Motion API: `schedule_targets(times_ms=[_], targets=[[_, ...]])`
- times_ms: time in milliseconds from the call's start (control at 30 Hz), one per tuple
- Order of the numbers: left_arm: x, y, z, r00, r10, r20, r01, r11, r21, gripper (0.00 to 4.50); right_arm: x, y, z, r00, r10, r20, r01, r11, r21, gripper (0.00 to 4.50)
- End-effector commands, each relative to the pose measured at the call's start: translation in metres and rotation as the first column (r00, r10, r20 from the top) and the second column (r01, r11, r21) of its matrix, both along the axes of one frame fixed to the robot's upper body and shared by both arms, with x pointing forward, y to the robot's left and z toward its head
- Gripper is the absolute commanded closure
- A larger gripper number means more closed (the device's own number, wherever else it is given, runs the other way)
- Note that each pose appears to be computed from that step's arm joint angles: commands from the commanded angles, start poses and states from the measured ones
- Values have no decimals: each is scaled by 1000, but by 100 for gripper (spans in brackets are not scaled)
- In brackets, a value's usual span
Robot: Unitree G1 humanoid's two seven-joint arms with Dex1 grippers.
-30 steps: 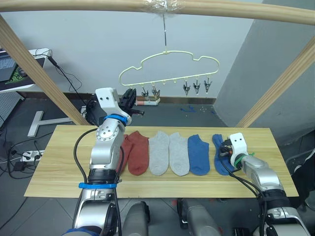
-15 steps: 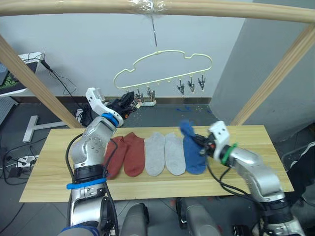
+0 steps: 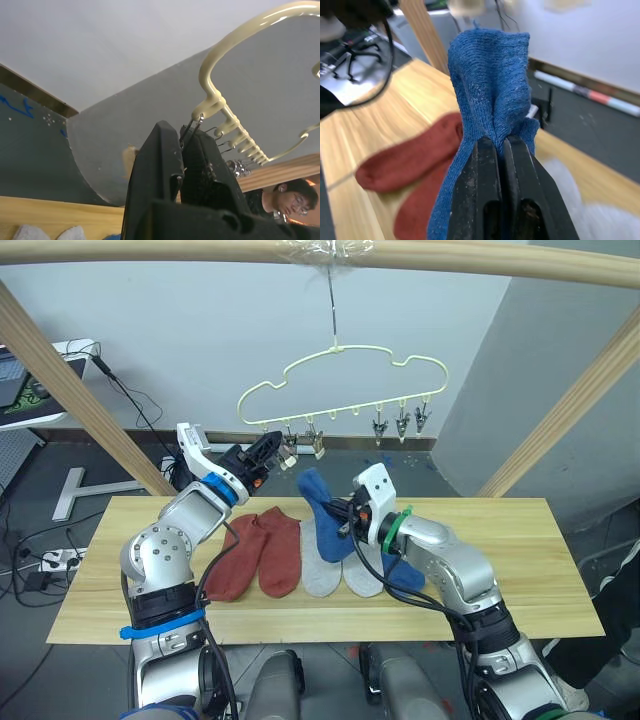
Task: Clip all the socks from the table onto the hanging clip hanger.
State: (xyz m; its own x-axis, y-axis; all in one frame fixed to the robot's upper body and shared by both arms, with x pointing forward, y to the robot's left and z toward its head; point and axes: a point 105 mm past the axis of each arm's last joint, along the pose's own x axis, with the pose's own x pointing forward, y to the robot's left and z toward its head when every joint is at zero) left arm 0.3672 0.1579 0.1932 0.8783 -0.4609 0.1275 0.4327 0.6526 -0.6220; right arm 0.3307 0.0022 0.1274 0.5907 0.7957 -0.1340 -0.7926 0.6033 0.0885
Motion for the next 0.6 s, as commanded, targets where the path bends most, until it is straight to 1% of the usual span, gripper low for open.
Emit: schedule_targets(times_ms=[33, 333, 600], targets=[[-4, -2, 0, 1000, -2, 3, 2, 1000, 3, 444, -1, 7, 14, 999, 29, 37, -30, 999, 37, 448], [-5, -5, -3, 1000, -16, -6, 16, 1000, 3, 444, 1, 25, 29, 997, 55, 56, -60, 995, 79, 448], [-7, -4, -2, 1000, -23, 9, 23, 1000, 18, 444, 4, 23, 35, 997, 48, 61, -54, 994, 95, 448]])
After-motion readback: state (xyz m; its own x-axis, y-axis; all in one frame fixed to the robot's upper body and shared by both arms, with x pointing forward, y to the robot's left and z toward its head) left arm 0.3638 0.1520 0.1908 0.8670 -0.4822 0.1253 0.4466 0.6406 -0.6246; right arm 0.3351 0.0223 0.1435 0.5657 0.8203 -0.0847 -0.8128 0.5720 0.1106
